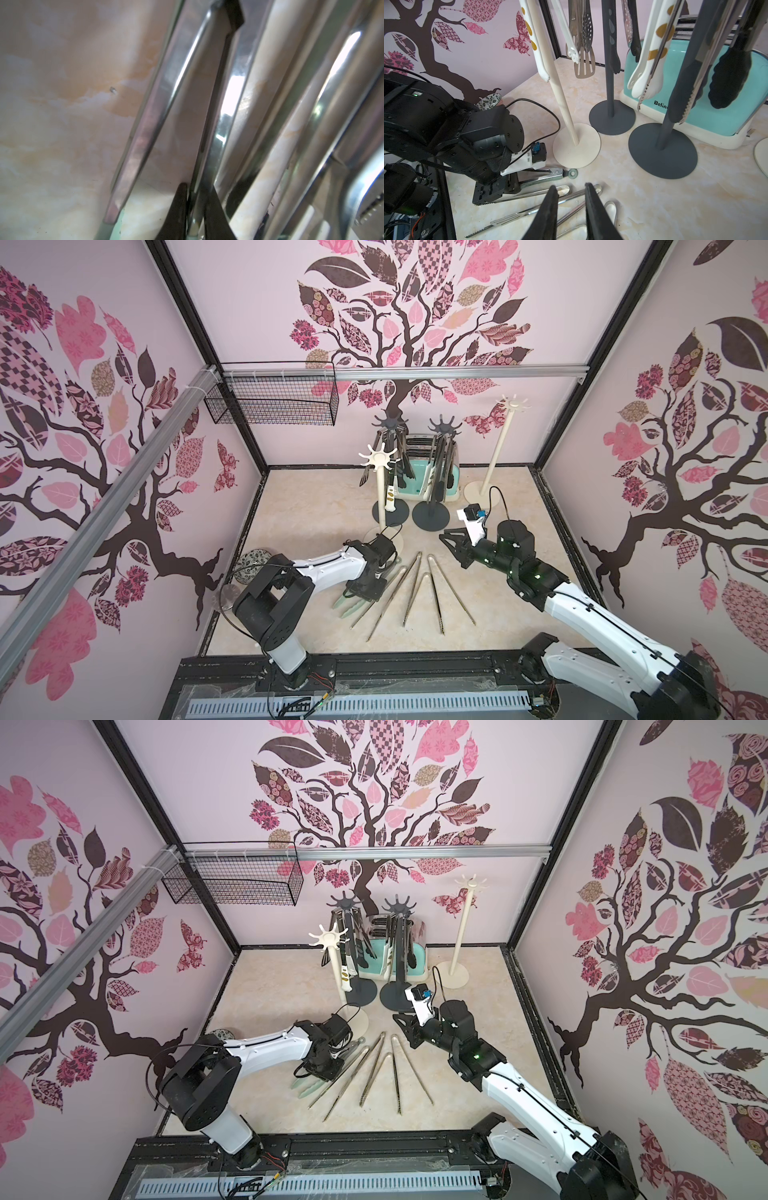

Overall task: Hang food tongs on kitchen utensil racks
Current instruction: Pick up the food tongs from the center of the board.

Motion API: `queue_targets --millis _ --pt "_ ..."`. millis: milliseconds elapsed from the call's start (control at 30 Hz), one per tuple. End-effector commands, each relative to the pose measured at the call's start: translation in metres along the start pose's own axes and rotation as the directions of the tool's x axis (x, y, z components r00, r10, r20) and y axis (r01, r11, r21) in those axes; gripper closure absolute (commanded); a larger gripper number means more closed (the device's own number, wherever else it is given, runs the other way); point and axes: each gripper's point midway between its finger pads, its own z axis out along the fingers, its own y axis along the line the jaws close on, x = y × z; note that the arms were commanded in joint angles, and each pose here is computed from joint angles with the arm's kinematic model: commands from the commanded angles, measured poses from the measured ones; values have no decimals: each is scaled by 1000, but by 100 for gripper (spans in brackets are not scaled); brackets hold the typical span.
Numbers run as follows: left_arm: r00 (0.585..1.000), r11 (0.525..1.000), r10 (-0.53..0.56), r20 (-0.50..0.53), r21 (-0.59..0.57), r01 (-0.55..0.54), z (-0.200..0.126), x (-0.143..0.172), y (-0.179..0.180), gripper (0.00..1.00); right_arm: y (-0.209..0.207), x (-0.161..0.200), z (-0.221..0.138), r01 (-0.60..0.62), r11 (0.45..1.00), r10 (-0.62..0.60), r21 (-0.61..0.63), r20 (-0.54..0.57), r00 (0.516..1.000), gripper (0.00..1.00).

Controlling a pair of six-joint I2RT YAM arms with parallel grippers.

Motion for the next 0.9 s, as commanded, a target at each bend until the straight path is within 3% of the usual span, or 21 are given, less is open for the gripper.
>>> queue_targets --millis 0,467,867 --pt "999 999 -34 -4 42 34 11 0 -9 99 1 -8 -6 8 1000 -8 6 24 1000 74" --pt "998 998 45 48 43 -47 -2 -7 -28 100 0 -9 -10 8 1000 -9 17 30 1000 74" --pt "982 999 46 185 13 -50 -41 -20 -26 100 1 -9 -14 5 1000 -6 20 41 999 74"
